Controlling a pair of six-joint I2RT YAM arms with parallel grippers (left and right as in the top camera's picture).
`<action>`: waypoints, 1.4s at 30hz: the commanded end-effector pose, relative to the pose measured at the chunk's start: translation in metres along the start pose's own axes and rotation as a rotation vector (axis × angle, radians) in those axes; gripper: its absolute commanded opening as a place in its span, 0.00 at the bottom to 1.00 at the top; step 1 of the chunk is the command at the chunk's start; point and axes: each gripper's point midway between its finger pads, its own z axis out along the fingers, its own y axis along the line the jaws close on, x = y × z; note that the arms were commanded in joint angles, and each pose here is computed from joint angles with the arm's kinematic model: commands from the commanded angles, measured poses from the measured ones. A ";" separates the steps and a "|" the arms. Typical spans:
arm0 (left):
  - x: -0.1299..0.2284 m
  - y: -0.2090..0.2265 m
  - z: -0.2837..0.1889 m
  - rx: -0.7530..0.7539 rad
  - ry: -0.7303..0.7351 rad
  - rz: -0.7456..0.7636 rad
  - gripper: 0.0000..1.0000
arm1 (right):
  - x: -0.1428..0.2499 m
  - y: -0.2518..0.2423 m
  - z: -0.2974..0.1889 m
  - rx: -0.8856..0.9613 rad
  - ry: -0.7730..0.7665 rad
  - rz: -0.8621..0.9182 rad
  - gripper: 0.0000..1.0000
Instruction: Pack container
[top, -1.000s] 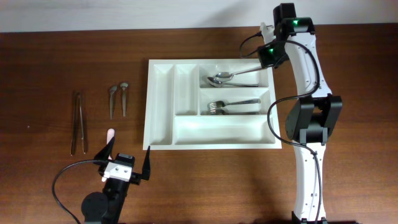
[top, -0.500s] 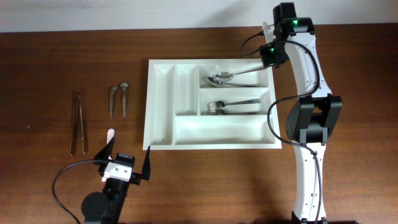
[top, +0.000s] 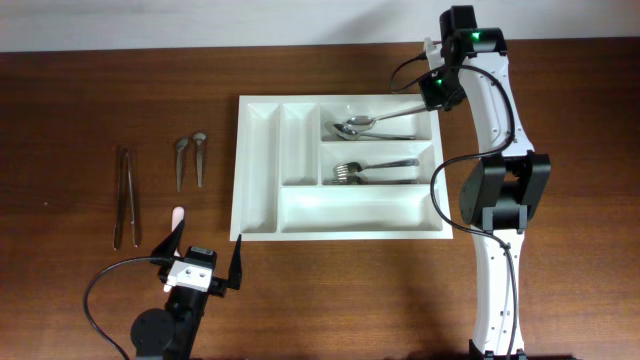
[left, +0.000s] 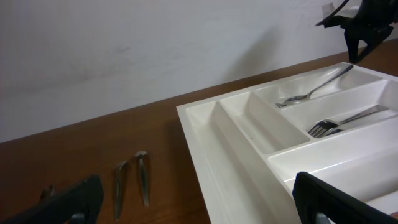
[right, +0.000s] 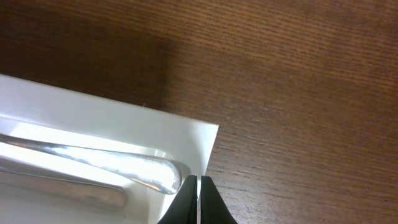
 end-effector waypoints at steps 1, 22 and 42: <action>0.001 -0.001 0.000 0.004 0.000 -0.005 0.99 | 0.004 -0.003 0.003 0.013 0.016 0.009 0.04; 0.001 -0.001 0.000 0.004 0.000 -0.005 0.99 | 0.004 0.005 0.003 -0.030 0.014 0.005 0.04; 0.001 -0.001 0.000 0.004 0.000 -0.005 0.99 | 0.011 0.009 0.019 -0.049 0.049 0.004 0.04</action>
